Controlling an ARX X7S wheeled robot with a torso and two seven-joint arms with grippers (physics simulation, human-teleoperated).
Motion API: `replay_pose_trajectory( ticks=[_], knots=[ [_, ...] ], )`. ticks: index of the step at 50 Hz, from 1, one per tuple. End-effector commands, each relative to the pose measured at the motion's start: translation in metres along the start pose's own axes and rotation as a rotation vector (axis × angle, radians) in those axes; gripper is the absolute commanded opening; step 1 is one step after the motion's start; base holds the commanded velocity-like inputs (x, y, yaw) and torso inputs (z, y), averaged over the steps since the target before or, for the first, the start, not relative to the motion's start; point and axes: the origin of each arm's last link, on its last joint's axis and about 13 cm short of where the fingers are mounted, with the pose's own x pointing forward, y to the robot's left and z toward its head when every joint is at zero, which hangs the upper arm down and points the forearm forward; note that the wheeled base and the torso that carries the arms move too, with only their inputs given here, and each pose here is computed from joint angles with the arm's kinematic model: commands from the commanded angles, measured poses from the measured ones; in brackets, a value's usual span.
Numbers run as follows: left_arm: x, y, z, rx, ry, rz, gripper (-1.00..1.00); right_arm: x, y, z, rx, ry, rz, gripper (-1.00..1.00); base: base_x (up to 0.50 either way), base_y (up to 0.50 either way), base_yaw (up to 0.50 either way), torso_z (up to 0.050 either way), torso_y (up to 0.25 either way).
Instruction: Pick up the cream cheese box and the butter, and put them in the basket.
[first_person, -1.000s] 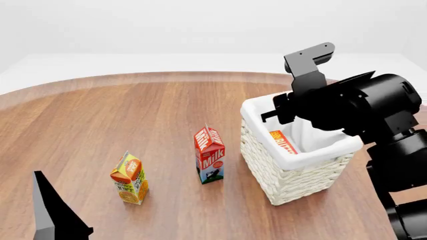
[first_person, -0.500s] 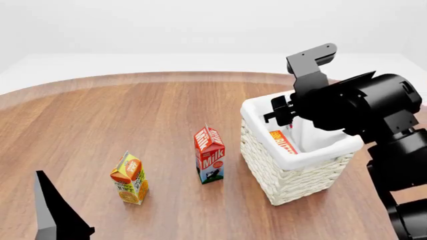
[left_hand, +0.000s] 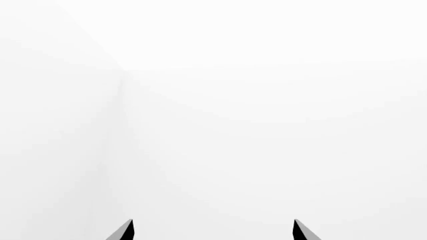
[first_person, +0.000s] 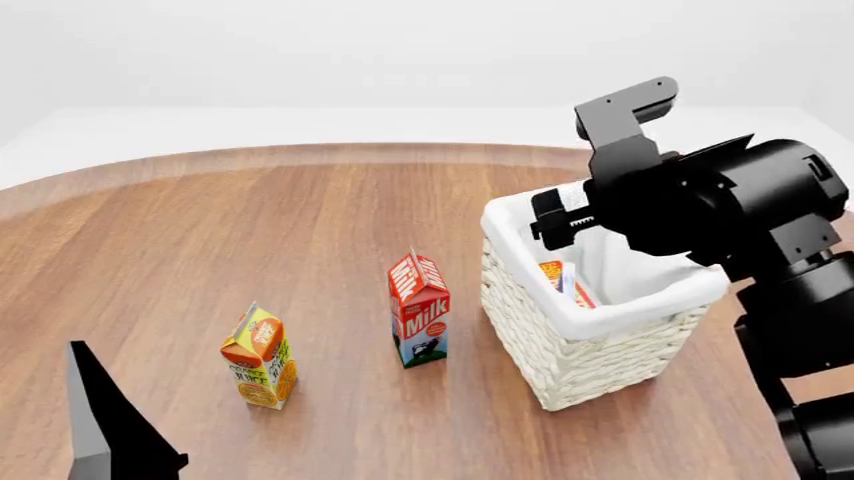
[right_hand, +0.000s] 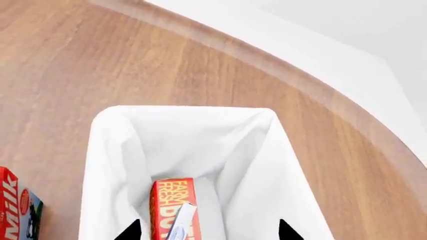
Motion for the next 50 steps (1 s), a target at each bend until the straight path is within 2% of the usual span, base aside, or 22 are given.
replay_pose_trajectory(
  ticks=[1,11,15,22,33,43,50],
  knots=[
    [0.001,-0.001,0.002,0.001,0.000,0.000,1.00,-0.010,-0.002,0.002,0.016,-0.051,0.001,1.00,0.00,0.00,0.00,0.000,0.000],
    [-0.001,0.000,-0.001,0.002,-0.001,-0.002,1.00,-0.050,-0.005,-0.009,0.027,-0.261,0.048,1.00,0.00,0.00,0.00,0.000,0.000],
    [-0.001,-0.001,0.001,0.002,-0.002,-0.002,1.00,-0.061,-0.006,-0.015,0.035,-0.315,0.034,1.00,0.00,0.00,0.00,0.000,0.000],
    [0.000,-0.002,0.004,0.002,-0.002,-0.006,1.00,-0.084,-0.007,-0.035,0.085,-0.456,0.067,1.00,0.00,0.00,0.00,0.000,0.000],
    [0.001,-0.001,0.002,0.004,-0.001,-0.012,1.00,-0.095,-0.005,-0.076,0.184,-0.617,0.089,1.00,0.00,0.00,0.00,0.000,0.000],
    [0.000,-0.001,-0.002,0.008,0.006,-0.014,1.00,-0.097,0.004,-0.123,0.216,-0.739,0.130,1.00,0.00,0.00,0.00,0.000,0.000],
    [0.000,-0.002,0.001,0.009,0.006,-0.017,1.00,-0.104,0.009,-0.157,0.238,-0.898,0.123,1.00,0.00,0.00,0.00,0.000,0.000]
  ],
)
